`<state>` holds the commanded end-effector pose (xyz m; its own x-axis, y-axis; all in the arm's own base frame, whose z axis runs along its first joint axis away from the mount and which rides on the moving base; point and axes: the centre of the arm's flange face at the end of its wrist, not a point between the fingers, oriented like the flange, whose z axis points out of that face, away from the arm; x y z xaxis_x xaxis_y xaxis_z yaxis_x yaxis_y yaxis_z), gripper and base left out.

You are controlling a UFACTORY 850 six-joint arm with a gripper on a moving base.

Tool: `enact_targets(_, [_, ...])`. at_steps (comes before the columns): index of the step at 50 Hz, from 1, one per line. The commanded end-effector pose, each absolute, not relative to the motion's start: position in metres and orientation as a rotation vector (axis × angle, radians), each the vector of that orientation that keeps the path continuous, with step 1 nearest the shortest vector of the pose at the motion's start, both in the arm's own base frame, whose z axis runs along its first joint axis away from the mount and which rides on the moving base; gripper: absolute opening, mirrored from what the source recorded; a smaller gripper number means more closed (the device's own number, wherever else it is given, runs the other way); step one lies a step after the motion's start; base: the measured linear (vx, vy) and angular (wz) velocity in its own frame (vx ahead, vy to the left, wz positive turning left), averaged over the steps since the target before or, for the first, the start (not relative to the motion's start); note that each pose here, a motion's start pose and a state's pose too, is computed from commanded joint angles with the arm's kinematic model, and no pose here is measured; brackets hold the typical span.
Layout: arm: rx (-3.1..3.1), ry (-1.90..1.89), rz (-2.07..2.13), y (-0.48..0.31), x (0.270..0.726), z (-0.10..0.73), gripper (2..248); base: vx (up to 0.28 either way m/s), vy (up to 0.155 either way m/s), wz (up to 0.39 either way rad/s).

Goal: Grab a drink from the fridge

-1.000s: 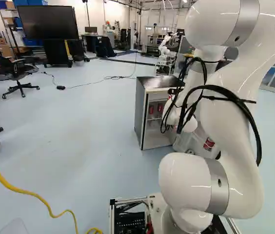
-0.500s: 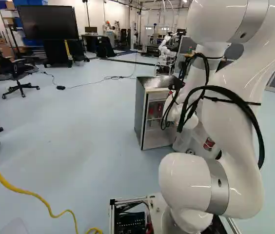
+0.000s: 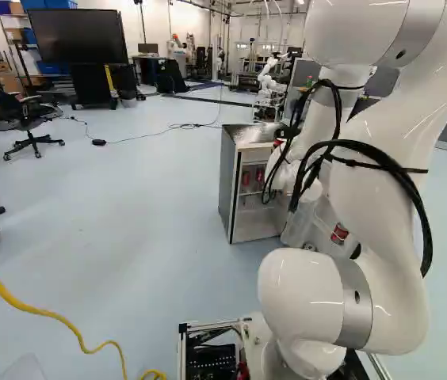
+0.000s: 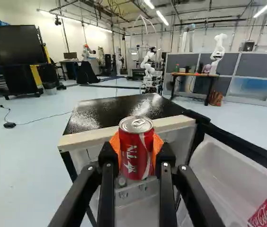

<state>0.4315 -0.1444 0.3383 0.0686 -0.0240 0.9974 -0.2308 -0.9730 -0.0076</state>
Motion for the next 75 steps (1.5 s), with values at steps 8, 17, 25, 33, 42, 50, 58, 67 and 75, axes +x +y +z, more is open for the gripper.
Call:
enact_targets(8, [2.157,-0.253,2.052,-0.145,0.439,0.346,88,0.000,0.000,0.000])
enact_targets(17, [2.134,-0.242,2.077,-0.146,0.450,0.354,88,0.000,0.000,0.000])
enact_targets(25, [2.118,-0.232,2.095,-0.147,0.460,0.361,88,0.000,0.000,0.000])
enact_targets(33, [2.103,-0.223,2.111,-0.149,0.471,0.367,88,0.000,0.000,0.000])
enact_targets(42, [2.100,-0.215,2.118,-0.150,0.483,0.370,88,0.000,0.000,0.000])
enact_targets(50, [2.108,-0.210,2.115,-0.151,0.494,0.368,88,0.000,0.000,0.000])
enact_targets(58, [2.119,-0.206,2.109,-0.152,0.505,0.365,88,0.000,0.000,0.000])
enact_targets(67, [2.132,-0.202,2.100,-0.153,0.518,0.362,88,0.000,0.000,0.000])
enact_targets(75, [2.143,-0.198,2.093,-0.154,0.529,0.359,88,0.000,0.000,0.000])
